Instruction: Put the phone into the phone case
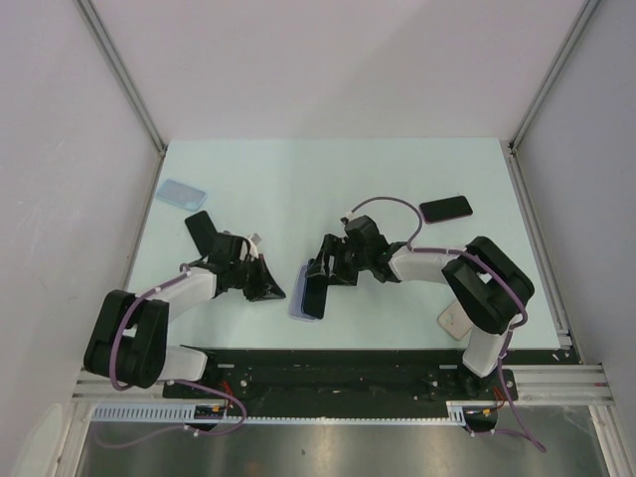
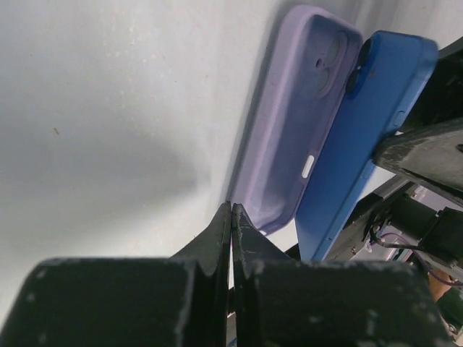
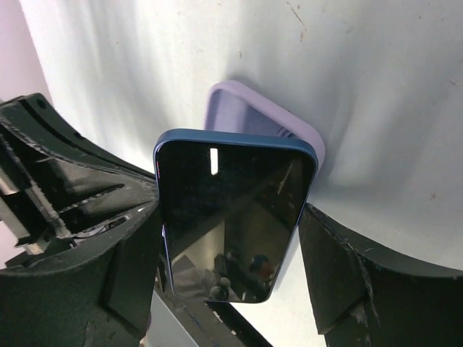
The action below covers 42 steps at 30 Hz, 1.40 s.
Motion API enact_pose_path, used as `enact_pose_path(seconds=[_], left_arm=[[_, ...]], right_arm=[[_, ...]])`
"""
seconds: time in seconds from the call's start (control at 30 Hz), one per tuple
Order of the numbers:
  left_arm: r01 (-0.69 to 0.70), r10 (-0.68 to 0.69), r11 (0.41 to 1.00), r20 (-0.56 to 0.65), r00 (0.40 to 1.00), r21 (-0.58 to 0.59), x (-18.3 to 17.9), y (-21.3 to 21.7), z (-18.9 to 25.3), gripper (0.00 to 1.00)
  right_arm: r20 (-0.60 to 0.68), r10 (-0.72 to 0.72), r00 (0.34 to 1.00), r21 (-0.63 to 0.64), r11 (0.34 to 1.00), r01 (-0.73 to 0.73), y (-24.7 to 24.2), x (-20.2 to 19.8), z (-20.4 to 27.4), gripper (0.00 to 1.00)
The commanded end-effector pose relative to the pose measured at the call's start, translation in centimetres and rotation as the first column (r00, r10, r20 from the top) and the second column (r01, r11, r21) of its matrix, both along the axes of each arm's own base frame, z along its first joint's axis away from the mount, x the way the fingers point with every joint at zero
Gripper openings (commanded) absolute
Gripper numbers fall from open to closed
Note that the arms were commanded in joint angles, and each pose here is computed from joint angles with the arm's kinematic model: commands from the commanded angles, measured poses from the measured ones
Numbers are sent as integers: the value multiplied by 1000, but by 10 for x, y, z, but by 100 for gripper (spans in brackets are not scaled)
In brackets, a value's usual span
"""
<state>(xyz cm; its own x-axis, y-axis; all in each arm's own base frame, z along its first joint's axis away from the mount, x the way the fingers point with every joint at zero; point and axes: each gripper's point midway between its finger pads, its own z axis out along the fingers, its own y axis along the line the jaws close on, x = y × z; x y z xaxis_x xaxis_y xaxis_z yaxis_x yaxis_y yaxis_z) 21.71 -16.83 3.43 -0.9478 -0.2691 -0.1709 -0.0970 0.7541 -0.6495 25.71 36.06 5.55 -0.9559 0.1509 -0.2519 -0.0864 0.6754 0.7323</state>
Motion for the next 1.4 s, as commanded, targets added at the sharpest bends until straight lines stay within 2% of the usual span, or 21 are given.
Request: enact_pose_path(seconds=[0.0, 0.33, 0.53, 0.77, 0.83, 0.97, 1.07, 1.17, 1.3, 1.37], left_arm=[[-7, 7, 1000, 7, 1000, -1, 5, 0, -1, 2], [1, -1, 1000, -3, 1000, 1, 1, 0, -7, 2], [4, -3, 999, -16, 1000, 35, -3, 0, -14, 2], [29, -29, 999, -20, 999, -13, -6, -9, -4, 2], [20, -20, 1000, 7, 1000, 20, 0, -5, 7, 2], [-47, 29, 977, 90, 996, 209, 24, 23, 19, 5], [-65, 38, 960, 103, 994, 274, 32, 33, 24, 5], [-48, 29, 956, 70, 997, 288, 32, 35, 14, 5], [-10, 21, 962, -36, 999, 273, 22, 29, -9, 4], [-23, 33, 965, -32, 999, 260, 22, 27, -10, 4]], right_arm=[[42, 21, 999, 105, 994, -26, 23, 10, 23, 42], [-57, -4, 998, 149, 989, 13, 31, 9, 16, 41], [-65, 2, 998, 172, 985, 10, 33, 8, 22, 41], [-59, 5, 998, 166, 986, 4, 30, 9, 23, 41], [-61, 4, 998, 158, 987, 6, 29, 8, 22, 41], [-59, 14, 998, 164, 987, -4, 29, 6, 24, 41], [-53, 18, 998, 172, 985, -9, 31, 6, 28, 41], [-55, 21, 998, 178, 984, -11, 32, 5, 28, 41], [-67, 31, 997, 194, 981, -17, 36, 3, 28, 41], [-71, 37, 997, 203, 979, -22, 38, 0, 30, 41]])
